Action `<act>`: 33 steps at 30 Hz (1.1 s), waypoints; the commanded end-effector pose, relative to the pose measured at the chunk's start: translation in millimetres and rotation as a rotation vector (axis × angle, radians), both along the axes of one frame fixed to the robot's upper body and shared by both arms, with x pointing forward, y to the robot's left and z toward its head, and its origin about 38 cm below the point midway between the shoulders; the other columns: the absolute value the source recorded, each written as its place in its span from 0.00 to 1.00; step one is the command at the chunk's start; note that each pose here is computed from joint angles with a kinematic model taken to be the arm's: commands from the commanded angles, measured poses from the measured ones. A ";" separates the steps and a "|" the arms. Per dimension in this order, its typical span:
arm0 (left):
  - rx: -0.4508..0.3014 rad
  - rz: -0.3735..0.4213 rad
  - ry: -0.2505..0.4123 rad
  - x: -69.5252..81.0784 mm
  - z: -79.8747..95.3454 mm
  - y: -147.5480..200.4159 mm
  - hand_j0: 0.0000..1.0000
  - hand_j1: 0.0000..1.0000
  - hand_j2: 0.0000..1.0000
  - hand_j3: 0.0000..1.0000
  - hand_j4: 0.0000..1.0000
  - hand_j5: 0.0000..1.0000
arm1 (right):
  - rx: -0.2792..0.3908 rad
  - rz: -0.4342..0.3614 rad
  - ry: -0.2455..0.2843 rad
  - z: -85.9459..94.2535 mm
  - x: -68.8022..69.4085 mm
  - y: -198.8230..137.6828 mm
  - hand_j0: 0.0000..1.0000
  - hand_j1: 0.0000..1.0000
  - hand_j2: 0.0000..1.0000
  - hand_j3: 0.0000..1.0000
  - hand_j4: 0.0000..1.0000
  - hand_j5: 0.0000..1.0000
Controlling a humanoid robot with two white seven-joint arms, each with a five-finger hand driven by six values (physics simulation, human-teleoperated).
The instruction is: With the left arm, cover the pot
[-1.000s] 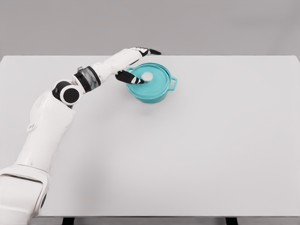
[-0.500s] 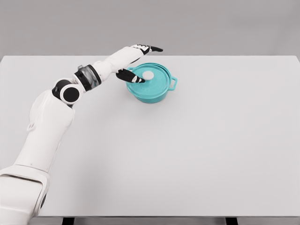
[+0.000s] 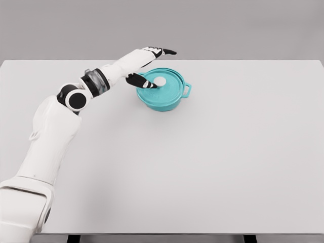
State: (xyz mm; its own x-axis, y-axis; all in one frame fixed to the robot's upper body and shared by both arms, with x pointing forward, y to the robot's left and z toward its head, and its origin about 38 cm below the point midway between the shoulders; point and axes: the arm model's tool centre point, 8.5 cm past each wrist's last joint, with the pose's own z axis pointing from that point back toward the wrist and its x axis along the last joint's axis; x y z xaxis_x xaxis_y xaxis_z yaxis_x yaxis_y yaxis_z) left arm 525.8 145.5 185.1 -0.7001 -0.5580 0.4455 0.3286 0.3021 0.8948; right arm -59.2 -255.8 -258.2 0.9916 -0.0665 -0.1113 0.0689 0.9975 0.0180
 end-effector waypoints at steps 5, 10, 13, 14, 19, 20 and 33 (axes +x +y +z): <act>-0.009 -0.001 0.002 0.2 0.6 -2.3 0.93 0.93 0.93 0.93 0.93 0.93 | 0.000 0.000 0.000 0.0 -0.1 0.1 1.00 1.00 1.00 1.00 1.00 1.00; -0.008 0.003 0.017 1.1 -3.7 -1.4 0.93 0.93 0.93 0.93 0.93 0.93 | 0.000 0.000 0.000 0.0 -0.1 0.1 1.00 1.00 1.00 1.00 1.00 1.00; -0.009 0.005 0.026 4.0 -4.2 -2.8 0.93 0.93 0.93 0.93 0.93 0.93 | 0.000 0.000 0.000 0.0 -0.1 0.1 1.00 1.00 1.00 1.00 1.00 1.00; -0.007 0.006 0.026 4.3 -3.9 -2.7 0.93 0.93 0.93 0.93 0.93 0.93 | 0.000 0.000 0.000 0.0 -0.1 0.1 1.00 1.00 1.00 1.00 1.00 1.00; -0.007 0.005 0.028 5.2 -3.5 -3.5 0.93 0.93 0.93 0.93 0.93 0.93 | 0.000 -0.001 0.000 0.0 -0.1 0.1 1.00 1.00 1.00 1.00 1.00 1.00; -0.006 0.005 0.028 5.2 -3.5 -3.5 0.93 0.93 0.93 0.93 0.93 0.93 | 0.000 0.000 0.000 0.0 -0.1 0.1 1.00 1.00 1.00 1.00 1.00 1.00; -0.005 0.004 0.019 5.4 -0.6 -2.3 0.93 0.93 0.93 0.93 0.93 0.93 | 0.000 0.000 0.000 0.0 -0.1 0.1 1.00 1.00 1.00 1.00 1.00 1.00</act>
